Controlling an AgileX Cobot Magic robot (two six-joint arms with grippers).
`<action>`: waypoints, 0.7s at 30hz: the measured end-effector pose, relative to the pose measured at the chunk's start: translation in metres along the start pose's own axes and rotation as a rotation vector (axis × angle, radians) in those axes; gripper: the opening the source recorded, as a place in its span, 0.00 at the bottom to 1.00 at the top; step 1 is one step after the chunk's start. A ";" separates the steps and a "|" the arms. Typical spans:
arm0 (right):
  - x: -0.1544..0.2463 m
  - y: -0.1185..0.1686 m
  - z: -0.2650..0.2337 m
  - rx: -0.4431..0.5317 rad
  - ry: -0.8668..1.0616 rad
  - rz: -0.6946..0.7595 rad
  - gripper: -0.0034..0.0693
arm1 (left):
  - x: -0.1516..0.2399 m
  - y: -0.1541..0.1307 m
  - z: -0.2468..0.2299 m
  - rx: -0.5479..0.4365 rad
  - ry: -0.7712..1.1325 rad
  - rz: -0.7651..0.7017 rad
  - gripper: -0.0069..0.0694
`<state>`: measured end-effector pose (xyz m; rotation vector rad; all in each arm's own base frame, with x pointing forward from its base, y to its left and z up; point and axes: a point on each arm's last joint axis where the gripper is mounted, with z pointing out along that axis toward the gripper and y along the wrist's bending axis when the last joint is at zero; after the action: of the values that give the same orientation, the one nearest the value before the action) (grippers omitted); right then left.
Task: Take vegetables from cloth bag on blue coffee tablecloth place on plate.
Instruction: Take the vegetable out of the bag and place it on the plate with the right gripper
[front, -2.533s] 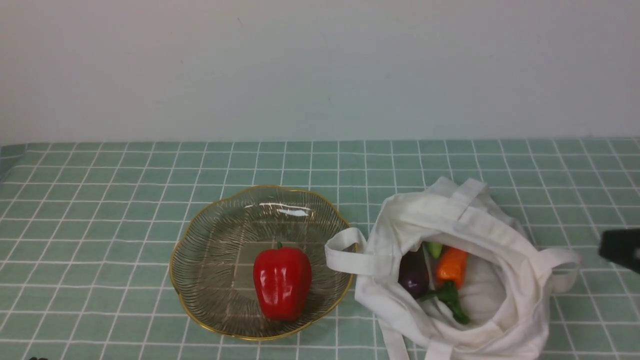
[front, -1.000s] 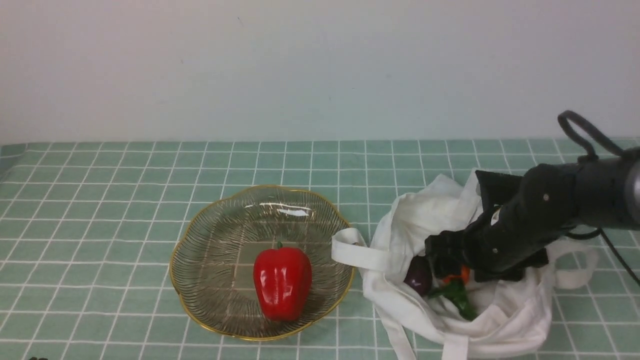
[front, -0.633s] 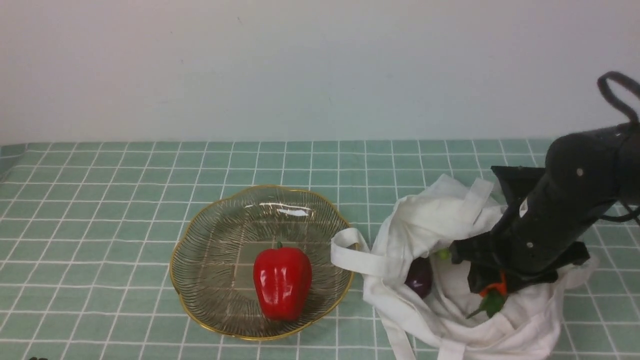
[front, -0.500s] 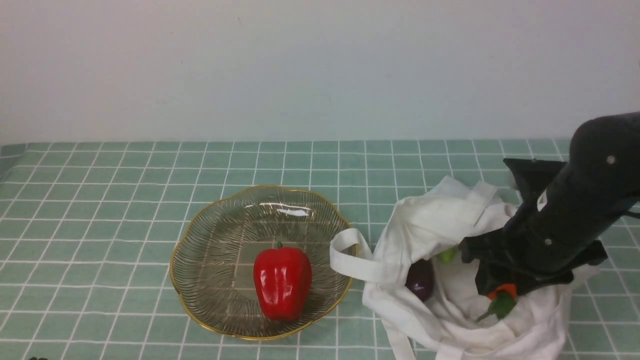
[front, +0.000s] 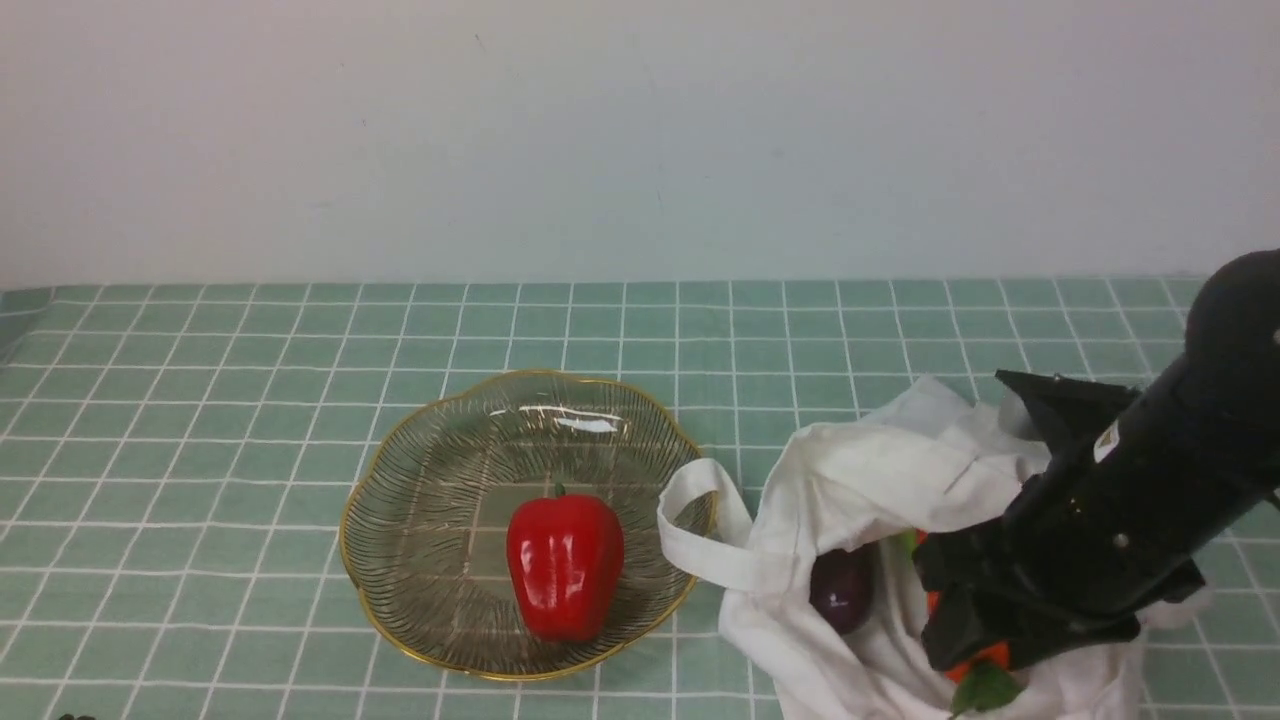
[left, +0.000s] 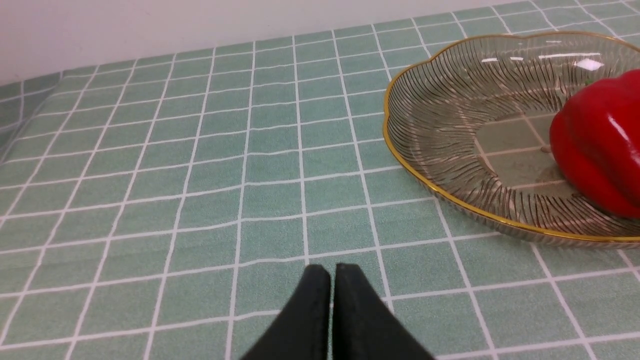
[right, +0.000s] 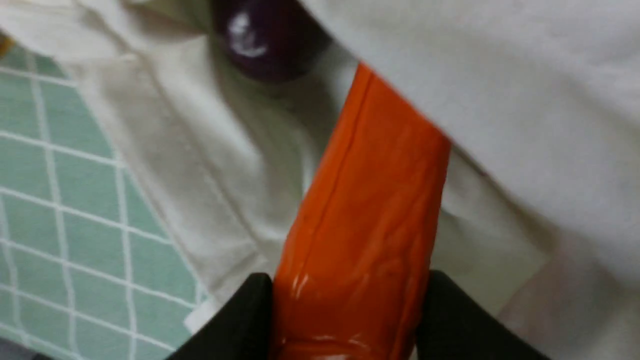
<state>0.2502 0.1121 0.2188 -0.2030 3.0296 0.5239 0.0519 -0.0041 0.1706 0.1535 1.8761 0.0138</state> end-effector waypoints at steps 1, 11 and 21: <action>0.000 0.003 0.000 -0.032 -0.001 -0.006 0.51 | 0.000 0.000 0.000 0.000 0.000 0.000 0.08; 0.003 0.021 -0.028 -0.164 -0.089 -0.068 0.51 | 0.000 0.000 0.000 0.000 0.000 0.000 0.08; -0.004 0.027 -0.061 -0.100 -0.190 -0.164 0.51 | 0.000 0.000 0.000 0.000 0.000 0.000 0.08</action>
<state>0.2479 0.1172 0.2853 -0.3797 2.7753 0.6408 0.0519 -0.0041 0.1706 0.1535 1.8761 0.0138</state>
